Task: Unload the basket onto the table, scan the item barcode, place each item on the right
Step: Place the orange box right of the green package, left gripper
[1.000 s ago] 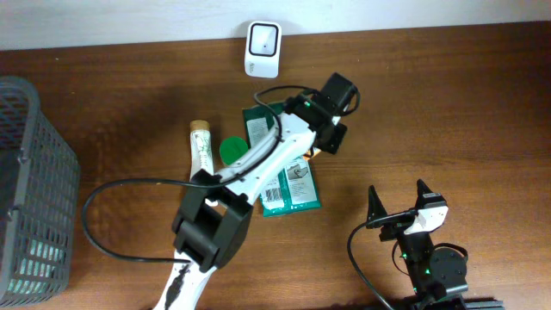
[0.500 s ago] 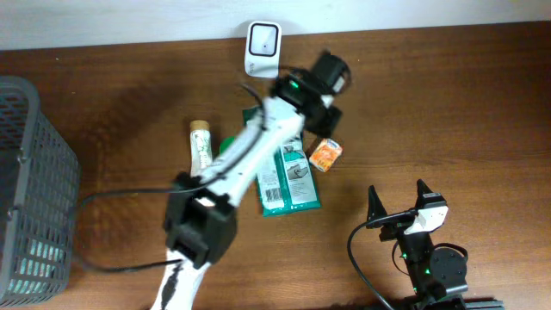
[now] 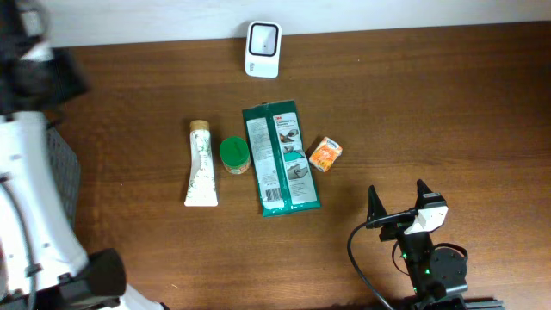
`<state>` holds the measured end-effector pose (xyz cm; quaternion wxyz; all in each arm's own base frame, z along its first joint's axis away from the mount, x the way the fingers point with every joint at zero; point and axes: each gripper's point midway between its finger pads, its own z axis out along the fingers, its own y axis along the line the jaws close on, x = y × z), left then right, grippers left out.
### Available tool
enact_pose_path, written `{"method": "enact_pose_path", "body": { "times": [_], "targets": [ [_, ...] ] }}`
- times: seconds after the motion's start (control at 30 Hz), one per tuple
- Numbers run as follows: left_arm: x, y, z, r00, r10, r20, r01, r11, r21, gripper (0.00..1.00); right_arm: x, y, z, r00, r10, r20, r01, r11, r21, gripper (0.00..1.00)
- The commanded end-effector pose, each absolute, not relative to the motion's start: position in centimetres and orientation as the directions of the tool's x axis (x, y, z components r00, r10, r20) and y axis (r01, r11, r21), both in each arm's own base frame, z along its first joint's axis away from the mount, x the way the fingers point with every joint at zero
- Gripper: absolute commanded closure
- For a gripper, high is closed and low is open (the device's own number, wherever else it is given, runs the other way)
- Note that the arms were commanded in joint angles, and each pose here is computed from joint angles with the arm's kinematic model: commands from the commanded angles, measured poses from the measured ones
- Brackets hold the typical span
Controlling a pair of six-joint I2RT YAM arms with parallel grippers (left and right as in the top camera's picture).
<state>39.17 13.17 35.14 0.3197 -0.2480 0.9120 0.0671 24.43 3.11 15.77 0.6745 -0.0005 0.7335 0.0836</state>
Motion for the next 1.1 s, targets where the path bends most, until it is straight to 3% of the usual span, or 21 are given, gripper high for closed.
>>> {"method": "enact_pose_path", "body": {
  "times": [0.0, 0.2, 0.4, 0.73, 1.07],
  "targets": [
    [35.4, 21.8, 35.5, -0.473, -0.623, -0.623, -0.737, 0.667, -0.108, 0.40, 24.4, 3.2, 15.5, -0.096, 0.108, -0.990, -0.115, 0.986, 0.118, 0.01],
    [30.0, 27.9, 30.6, -0.416, -0.765, -0.492, -0.864, 0.501, -0.049, 0.37, 24.4, 3.2, 15.5, -0.096, 0.108, -0.990, -0.115, 0.986, 0.118, 0.02],
    [24.5, 29.1, 19.3, -0.410, -0.884, -0.226, -0.912, 0.402, 0.080, 0.37, 24.4, 3.2, 15.5, -0.096, 0.108, -0.990, -0.115, 0.986, 0.118, 0.02],
    [21.7, 27.0, 7.2, -0.446, -0.892, -0.080, -0.890, 0.432, 0.145, 0.39, 24.4, 3.2, 15.5, -0.096, 0.108, -0.990, -0.115, 0.986, 0.118, 0.01],
    [19.5, 27.2, 4.8, -0.451, -0.888, -0.085, -0.873, 0.420, 0.250, 0.37, 24.4, 3.2, 15.5, -0.096, 0.108, -0.990, -0.115, 0.986, 0.118, 0.02]
  ]
}}
